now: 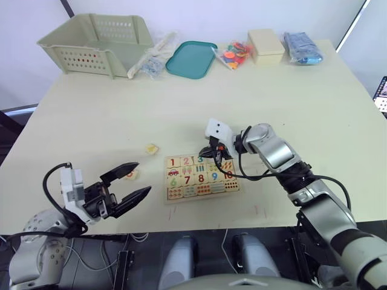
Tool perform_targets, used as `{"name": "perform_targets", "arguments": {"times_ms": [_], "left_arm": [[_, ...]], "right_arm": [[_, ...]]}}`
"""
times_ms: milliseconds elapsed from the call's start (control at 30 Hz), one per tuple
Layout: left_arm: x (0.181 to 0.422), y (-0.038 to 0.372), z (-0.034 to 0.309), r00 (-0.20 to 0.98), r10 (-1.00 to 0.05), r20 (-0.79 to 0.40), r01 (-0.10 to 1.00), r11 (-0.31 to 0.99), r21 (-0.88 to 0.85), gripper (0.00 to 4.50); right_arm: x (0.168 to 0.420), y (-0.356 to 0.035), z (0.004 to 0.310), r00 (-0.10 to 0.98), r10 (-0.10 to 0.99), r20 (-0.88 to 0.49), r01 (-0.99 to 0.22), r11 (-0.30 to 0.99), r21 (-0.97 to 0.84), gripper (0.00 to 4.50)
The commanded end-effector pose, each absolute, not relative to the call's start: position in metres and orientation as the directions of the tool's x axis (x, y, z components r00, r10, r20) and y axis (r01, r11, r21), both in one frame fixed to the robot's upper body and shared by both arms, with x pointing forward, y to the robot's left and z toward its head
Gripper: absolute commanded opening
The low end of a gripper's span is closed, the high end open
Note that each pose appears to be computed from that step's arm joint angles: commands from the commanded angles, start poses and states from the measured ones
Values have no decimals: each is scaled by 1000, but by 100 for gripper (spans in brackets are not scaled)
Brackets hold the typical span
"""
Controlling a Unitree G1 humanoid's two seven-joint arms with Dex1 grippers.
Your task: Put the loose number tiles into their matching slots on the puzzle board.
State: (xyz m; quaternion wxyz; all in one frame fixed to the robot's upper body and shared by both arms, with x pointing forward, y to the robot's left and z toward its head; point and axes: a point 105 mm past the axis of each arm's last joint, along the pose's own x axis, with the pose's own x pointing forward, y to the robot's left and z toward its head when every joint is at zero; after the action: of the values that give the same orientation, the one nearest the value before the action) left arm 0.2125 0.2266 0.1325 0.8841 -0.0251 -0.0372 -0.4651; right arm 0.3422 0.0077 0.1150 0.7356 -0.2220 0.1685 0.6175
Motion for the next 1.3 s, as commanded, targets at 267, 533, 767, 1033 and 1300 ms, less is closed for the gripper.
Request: {"name": "perform_targets", "arguments": {"times_ms": [267, 533, 767, 1033, 1300], "left_arm": [[214, 222, 142, 553, -826, 108, 830, 557, 5, 450], [213, 223, 141, 555, -825, 109, 829, 559, 2, 450], [211, 225, 137, 566, -817, 109, 822, 569, -6, 450], [207, 237, 127, 626, -776, 80, 779, 625, -40, 450], [211, 257, 118, 686, -727, 21, 727, 685, -53, 450]], "right_arm": [[331, 9, 108, 146, 832, -535, -989, 103, -111, 6], [323, 11, 96, 117, 826, -551, -993, 89, -77, 6], [313, 15, 141, 110, 941, -321, -993, 92, -68, 6], [269, -35, 178, 107, 993, -52, -992, 103, -73, 6], [237, -131, 158, 327, 940, -98, -940, 313, -134, 238]]}}
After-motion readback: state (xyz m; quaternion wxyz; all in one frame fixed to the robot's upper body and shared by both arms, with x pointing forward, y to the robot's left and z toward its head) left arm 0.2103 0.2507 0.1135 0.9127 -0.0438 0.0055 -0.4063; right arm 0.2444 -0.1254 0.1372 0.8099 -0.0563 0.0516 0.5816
